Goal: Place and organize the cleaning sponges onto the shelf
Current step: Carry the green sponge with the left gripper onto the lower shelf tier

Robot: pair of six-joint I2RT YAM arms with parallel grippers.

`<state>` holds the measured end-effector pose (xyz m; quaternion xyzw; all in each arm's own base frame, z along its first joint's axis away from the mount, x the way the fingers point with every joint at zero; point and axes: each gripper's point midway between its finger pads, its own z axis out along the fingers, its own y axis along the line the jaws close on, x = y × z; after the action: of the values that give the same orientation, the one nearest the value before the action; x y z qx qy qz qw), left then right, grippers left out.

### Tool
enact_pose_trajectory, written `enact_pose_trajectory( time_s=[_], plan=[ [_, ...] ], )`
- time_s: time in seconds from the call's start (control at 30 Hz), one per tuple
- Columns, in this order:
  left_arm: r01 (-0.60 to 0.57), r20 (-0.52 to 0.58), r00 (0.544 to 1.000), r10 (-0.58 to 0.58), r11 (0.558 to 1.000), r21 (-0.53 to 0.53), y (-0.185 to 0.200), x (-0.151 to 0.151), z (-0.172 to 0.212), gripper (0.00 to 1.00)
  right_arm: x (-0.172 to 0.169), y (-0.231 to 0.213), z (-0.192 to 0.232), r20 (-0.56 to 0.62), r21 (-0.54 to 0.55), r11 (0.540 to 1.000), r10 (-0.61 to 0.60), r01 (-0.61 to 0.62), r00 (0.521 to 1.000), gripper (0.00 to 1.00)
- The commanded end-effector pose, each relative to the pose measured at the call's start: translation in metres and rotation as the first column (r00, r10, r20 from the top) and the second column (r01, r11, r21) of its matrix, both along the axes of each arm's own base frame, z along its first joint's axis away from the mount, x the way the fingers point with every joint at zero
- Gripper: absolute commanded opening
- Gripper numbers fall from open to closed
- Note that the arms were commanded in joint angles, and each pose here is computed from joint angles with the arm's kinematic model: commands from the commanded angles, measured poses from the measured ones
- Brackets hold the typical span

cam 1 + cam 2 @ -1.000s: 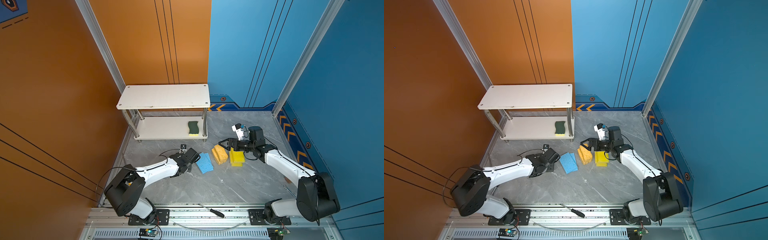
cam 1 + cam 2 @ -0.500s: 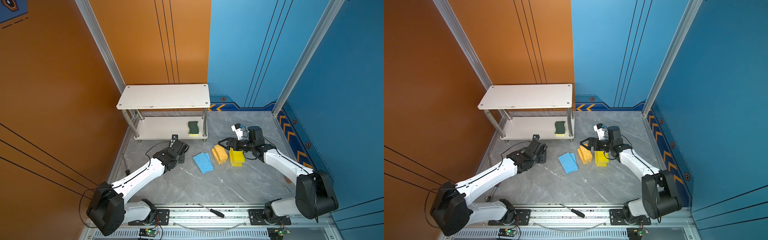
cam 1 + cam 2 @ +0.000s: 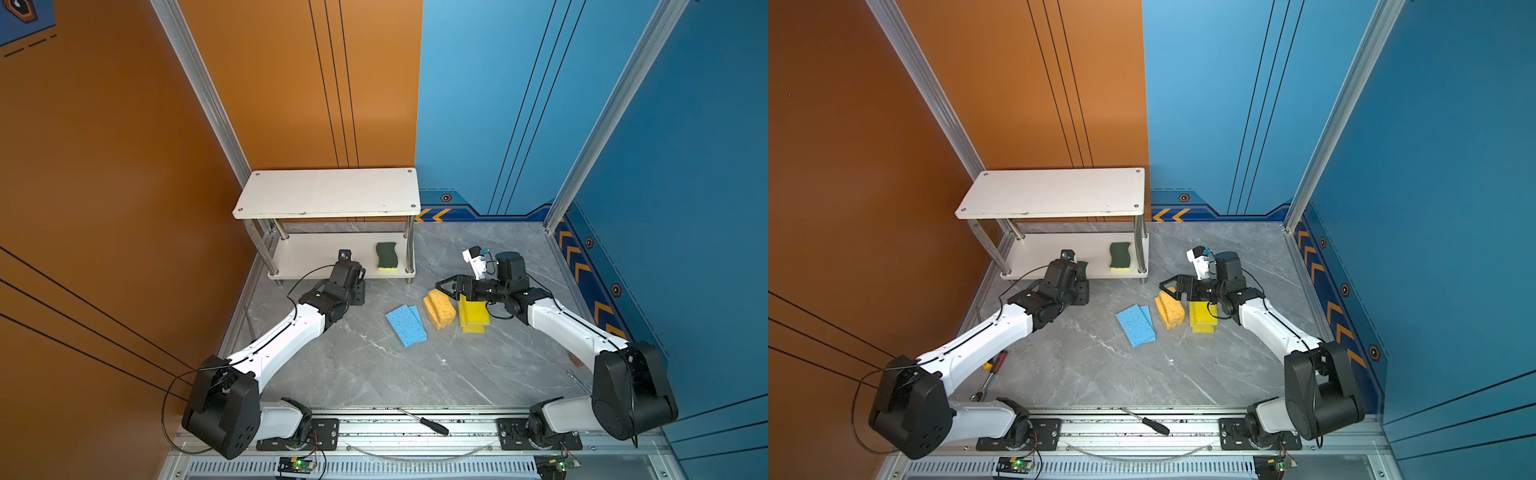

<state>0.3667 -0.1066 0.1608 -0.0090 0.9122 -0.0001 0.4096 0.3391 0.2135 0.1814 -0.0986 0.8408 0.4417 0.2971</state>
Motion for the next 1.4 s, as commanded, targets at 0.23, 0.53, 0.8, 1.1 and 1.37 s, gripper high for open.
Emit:
enact_pose_trajectory(
  time_s=[0.23, 0.53, 0.8, 1.1, 1.37],
  plan=[
    [0.03, 0.107, 0.994, -0.023, 0.997, -0.067, -0.018, 0.053, 0.016, 0.64, -0.003, 0.002, 0.021, 0.045, 0.004, 1.0, 0.003, -0.003, 0.999, 1.0],
    [0.021, 0.118, 0.993, -0.014, 0.998, -0.057, -0.024, 0.082, 0.005, 0.63, -0.005, -0.001, 0.021, 0.047, -0.013, 1.0, 0.005, -0.005, 0.999, 1.0],
    [0.025, 0.099, 0.995, -0.017, 0.996, -0.08, -0.029, 0.102, -0.01, 0.63, -0.006, -0.003, 0.022, 0.054, -0.02, 1.0, -0.001, 0.002, 0.999, 1.0],
    [0.046, 0.068, 0.997, -0.041, 0.996, -0.079, -0.037, 0.119, -0.027, 0.63, -0.009, -0.006, 0.025, 0.061, -0.025, 1.0, -0.007, 0.009, 0.998, 1.0],
    [0.043, 0.045, 0.998, -0.039, 0.996, -0.081, -0.035, 0.127, -0.033, 0.63, -0.01, -0.009, 0.027, 0.064, -0.026, 1.0, -0.012, 0.014, 0.998, 1.0]
  ],
)
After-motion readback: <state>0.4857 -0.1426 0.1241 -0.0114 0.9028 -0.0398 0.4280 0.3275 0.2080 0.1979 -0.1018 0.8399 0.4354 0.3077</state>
